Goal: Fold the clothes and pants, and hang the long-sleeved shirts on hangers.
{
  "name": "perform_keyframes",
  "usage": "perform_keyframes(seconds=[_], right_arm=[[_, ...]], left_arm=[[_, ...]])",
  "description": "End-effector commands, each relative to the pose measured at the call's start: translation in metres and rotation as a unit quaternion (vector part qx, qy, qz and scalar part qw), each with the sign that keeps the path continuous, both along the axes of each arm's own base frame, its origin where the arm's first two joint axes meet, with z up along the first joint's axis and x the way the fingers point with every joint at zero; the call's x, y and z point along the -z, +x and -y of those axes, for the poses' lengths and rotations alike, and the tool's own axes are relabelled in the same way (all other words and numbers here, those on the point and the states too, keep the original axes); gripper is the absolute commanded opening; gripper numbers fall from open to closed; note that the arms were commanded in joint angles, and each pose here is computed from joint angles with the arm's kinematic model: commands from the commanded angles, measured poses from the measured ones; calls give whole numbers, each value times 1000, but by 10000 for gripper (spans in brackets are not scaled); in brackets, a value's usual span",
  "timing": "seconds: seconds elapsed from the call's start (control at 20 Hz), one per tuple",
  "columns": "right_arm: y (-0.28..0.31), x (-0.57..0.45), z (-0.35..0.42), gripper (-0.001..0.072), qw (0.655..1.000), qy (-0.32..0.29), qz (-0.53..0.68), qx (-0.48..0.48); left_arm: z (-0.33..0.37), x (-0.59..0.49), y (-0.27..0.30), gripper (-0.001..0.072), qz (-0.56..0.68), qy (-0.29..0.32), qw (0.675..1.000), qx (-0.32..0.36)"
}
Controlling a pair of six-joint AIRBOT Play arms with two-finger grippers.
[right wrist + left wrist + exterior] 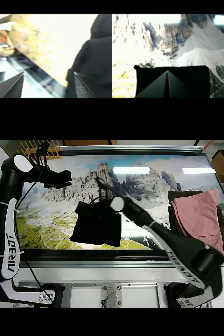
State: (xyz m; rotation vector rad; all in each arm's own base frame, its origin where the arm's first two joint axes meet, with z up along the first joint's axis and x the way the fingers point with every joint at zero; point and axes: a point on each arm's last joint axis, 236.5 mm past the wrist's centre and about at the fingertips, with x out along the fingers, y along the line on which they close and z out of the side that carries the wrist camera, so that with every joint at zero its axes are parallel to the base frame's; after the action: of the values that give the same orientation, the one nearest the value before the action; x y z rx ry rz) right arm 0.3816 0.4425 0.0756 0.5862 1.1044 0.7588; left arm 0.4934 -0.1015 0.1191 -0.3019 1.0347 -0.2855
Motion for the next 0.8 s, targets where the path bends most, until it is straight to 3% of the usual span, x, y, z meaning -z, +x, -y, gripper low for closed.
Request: perform_keyframes(seconds=[0.0,0.25,0.3,0.45,0.75], right_arm=[[-9,26,98,660,997,-76,-6,-6],[-37,114,239,664,975,-111,-143,128],[-41,130,253,720,969,-113,-164,149],[-40,161,264,720,965,-113,-170,167],[-13,157,202,720,981,49,-139,128]], left_arm=[[-1,5,-24,10,5,1,1000,-5],[3,42,-77,10,-31,-21,999,-15],[7,46,-84,10,-37,-32,999,-16],[14,60,-99,10,-55,-53,997,-21],[33,67,-108,10,-63,-49,997,3]])
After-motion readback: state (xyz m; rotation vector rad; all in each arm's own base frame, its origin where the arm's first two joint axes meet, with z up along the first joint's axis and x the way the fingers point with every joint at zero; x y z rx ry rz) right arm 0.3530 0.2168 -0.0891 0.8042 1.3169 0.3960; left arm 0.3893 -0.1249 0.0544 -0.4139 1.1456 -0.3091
